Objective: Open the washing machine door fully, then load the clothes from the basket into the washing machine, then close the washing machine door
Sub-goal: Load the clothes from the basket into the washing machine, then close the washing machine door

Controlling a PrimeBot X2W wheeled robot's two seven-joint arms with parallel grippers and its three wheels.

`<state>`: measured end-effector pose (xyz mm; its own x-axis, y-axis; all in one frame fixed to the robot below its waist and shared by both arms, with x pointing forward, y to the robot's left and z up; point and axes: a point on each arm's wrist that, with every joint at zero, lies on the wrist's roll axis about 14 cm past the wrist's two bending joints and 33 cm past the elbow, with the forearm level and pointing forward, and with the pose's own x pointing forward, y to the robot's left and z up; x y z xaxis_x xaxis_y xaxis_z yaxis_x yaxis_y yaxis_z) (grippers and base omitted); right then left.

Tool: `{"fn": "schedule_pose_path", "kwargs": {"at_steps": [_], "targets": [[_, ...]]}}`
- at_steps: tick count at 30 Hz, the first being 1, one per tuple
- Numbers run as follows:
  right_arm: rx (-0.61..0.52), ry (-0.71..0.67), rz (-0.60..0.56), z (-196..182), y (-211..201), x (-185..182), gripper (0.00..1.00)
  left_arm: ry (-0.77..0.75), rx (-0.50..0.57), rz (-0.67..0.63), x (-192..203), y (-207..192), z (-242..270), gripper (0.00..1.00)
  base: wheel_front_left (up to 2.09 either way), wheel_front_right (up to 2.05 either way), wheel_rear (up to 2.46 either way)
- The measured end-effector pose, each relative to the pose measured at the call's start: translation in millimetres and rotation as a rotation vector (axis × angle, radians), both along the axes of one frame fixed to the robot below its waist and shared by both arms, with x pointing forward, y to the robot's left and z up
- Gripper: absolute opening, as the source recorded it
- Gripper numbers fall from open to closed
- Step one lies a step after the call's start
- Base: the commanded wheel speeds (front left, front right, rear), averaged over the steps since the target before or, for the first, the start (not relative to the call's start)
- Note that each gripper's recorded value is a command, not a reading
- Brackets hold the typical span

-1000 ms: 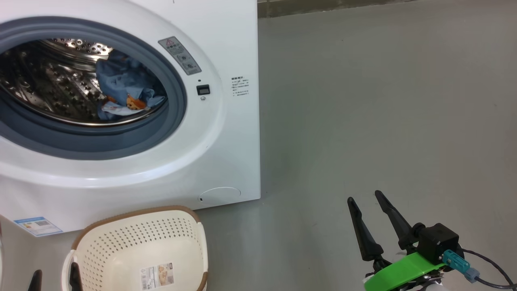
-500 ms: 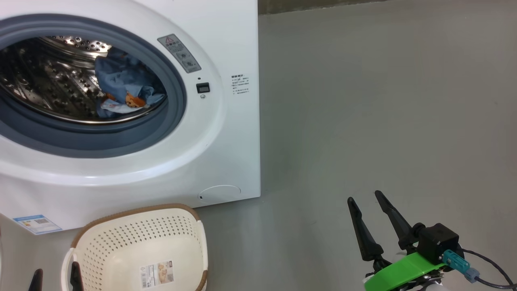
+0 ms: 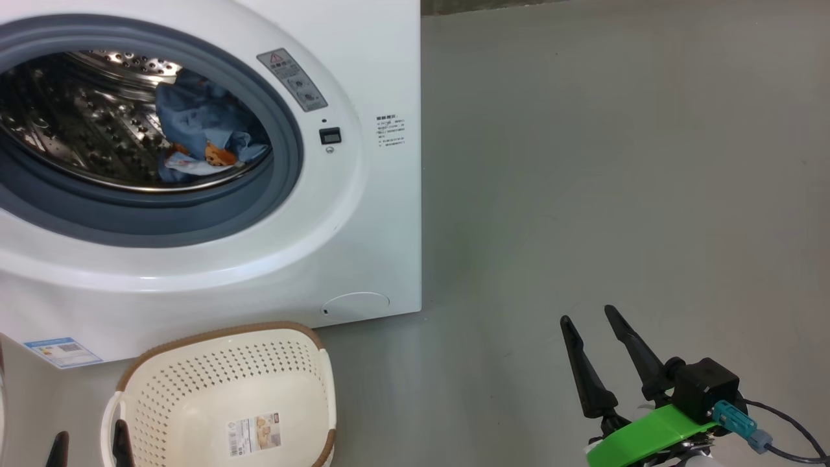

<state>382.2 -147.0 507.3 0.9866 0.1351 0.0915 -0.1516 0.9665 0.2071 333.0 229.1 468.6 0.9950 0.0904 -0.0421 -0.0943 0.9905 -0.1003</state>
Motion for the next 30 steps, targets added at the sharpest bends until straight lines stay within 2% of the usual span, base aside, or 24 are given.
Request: {"fn": "schedule_pose_path", "kwargs": {"at_steps": [15, 30], "targets": [[0.000, -0.003, -0.001, 1.1, -0.3, -0.2, 1.00, -0.002, 0.000, 0.006, -0.7, 1.9, 0.6, 1.00, -0.13, 0.13, 0.00], [0.000, 0.002, -0.005, -0.7, -1.7, 0.0, 1.00, 0.000, -0.008, 0.010, 0.6, 2.1, -0.5, 1.00, -1.53, 1.52, 0.00]]}}
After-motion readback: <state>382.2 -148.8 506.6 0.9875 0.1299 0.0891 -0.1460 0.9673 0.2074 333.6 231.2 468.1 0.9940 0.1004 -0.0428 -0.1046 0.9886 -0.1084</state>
